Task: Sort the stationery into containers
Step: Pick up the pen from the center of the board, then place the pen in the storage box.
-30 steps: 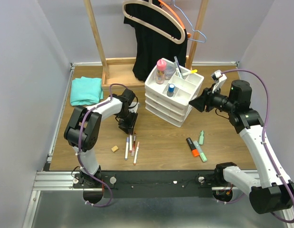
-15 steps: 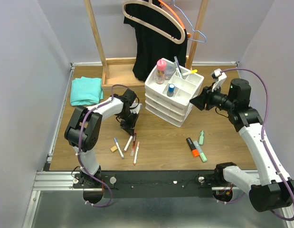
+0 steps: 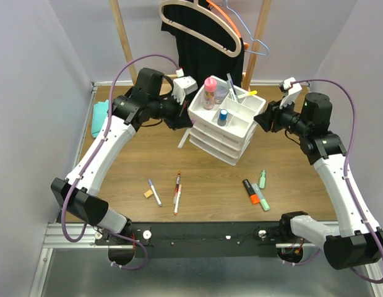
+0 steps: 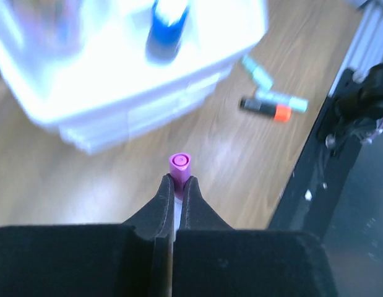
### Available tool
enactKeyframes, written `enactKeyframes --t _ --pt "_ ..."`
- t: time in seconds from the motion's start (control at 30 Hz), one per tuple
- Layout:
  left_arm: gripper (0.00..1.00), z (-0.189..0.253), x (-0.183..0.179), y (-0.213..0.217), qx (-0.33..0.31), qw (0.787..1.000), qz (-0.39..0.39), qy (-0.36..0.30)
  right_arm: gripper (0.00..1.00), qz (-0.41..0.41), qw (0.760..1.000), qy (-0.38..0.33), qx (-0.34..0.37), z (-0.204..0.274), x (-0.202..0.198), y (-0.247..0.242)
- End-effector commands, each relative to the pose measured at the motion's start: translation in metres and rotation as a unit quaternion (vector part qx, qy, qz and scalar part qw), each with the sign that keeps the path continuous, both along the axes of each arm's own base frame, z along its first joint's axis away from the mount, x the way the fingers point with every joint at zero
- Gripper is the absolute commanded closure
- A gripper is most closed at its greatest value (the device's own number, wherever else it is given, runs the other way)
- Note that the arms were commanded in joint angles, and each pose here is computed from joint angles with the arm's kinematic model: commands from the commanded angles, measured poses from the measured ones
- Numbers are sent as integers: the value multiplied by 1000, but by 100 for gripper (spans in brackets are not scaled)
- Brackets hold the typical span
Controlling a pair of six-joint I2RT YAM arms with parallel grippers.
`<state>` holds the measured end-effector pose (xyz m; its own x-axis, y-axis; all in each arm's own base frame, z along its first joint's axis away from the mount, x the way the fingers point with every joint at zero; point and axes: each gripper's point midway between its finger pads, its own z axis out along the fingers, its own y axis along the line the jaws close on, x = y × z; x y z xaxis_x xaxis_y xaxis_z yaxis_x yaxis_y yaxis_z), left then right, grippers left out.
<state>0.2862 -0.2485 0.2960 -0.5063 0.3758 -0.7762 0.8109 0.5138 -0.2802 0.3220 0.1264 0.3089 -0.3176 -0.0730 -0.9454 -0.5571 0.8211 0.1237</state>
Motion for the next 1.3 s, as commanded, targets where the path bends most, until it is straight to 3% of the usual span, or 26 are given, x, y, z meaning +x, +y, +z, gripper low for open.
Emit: enactKeyframes --t 0.0,0.03,0.13,0.4,0.83,1.27 --pt "100 68 16 -50 -125 978 -100 -134 52 -89 995 -22 -35 5 21 -32" --pt "100 88 29 -61 -155 966 -103 -177 52 -97 994 -25 -40 5 23 -35" --pt "100 123 41 -84 -209 943 -122 -227 52 -119 991 -33 -55 8 25 -45" --pt "100 184 62 -127 -288 914 -134 -253 52 -143 988 -28 -51 -1 20 -59" --pt "100 136 119 -183 -276 917 -113 -265 52 -153 988 -11 -35 -18 17 -67" --pt "100 91 147 -193 -231 932 -85 -265 53 -154 988 21 -11 -38 12 -68"
